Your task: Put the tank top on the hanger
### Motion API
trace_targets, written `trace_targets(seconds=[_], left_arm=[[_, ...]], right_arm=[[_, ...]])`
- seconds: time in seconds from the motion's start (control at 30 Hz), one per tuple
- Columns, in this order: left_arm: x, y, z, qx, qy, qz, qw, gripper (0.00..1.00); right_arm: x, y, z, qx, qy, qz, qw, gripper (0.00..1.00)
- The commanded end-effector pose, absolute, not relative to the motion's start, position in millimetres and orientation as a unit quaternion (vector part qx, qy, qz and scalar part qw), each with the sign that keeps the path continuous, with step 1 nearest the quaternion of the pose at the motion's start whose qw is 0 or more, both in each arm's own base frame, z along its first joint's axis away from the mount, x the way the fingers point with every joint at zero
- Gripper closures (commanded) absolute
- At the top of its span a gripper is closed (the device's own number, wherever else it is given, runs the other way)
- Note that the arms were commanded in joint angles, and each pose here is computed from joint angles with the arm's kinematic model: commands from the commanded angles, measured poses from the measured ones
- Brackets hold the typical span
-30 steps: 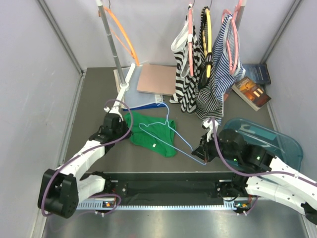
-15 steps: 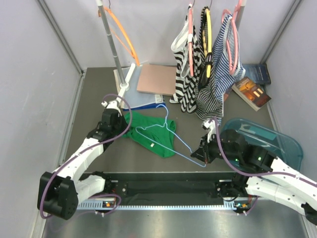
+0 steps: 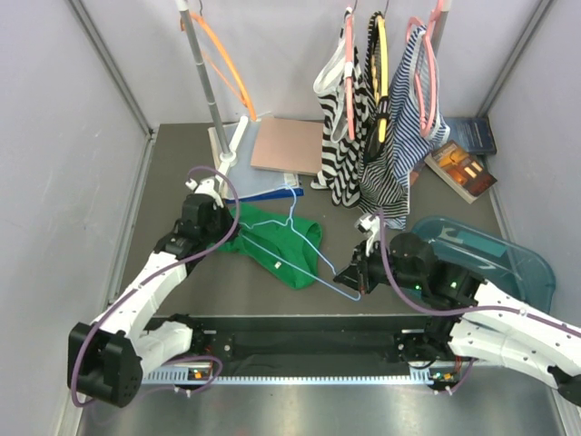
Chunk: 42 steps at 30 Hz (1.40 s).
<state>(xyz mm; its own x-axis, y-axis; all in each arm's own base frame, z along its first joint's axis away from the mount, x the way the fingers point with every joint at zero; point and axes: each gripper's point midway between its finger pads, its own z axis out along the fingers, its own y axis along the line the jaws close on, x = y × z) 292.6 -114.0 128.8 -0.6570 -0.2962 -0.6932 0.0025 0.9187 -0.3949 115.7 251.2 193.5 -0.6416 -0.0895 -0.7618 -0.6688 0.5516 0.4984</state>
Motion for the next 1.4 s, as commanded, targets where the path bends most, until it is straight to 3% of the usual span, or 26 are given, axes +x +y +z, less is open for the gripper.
trace_targets(seconds=[0.0, 0.3, 0.57, 0.83, 0.93, 0.97, 1.0, 1.07, 1.1, 1.2, 1.37], left_arm=[[297, -130, 180, -0.064, 0.862, -0.238, 0.442, 1.00], [297, -127, 203, -0.053, 0.852, -0.234, 0.465, 1.00], [288, -146, 217, -0.029, 0.841, -0.289, 0.456, 1.00], [288, -108, 204, -0.054, 0.863, -0.187, 0.466, 1.00], [286, -107, 206, -0.042, 0.861, -0.182, 0.473, 0.77], [286, -107, 207, -0.040, 0.860, -0.184, 0.475, 0.57], [285, -108, 209, -0.036, 0.859, -0.184, 0.477, 0.47], [285, -106, 214, -0.036, 0.856, -0.182, 0.483, 0.36], [285, -105, 217, -0.034, 0.854, -0.179, 0.488, 0.25], [284, -102, 229, -0.027, 0.845, -0.174, 0.505, 0.14], [278, -105, 252, -0.004, 0.818, -0.194, 0.542, 0.18]], right_arm=[[121, 275, 222, -0.241, 0.760, 0.462, 0.388, 1.00], [117, 283, 210, -0.247, 0.765, 0.464, 0.371, 1.00], [122, 288, 205, -0.236, 0.763, 0.469, 0.377, 1.00], [123, 288, 211, -0.237, 0.759, 0.471, 0.383, 1.00], [122, 287, 214, -0.235, 0.757, 0.473, 0.385, 1.00], [123, 287, 213, -0.234, 0.758, 0.472, 0.385, 1.00], [122, 287, 214, -0.233, 0.756, 0.474, 0.385, 1.00], [122, 287, 214, -0.234, 0.756, 0.475, 0.385, 1.00], [121, 287, 213, -0.234, 0.757, 0.475, 0.383, 1.00], [122, 288, 210, -0.234, 0.758, 0.474, 0.382, 1.00], [122, 290, 212, -0.232, 0.750, 0.482, 0.389, 1.00]])
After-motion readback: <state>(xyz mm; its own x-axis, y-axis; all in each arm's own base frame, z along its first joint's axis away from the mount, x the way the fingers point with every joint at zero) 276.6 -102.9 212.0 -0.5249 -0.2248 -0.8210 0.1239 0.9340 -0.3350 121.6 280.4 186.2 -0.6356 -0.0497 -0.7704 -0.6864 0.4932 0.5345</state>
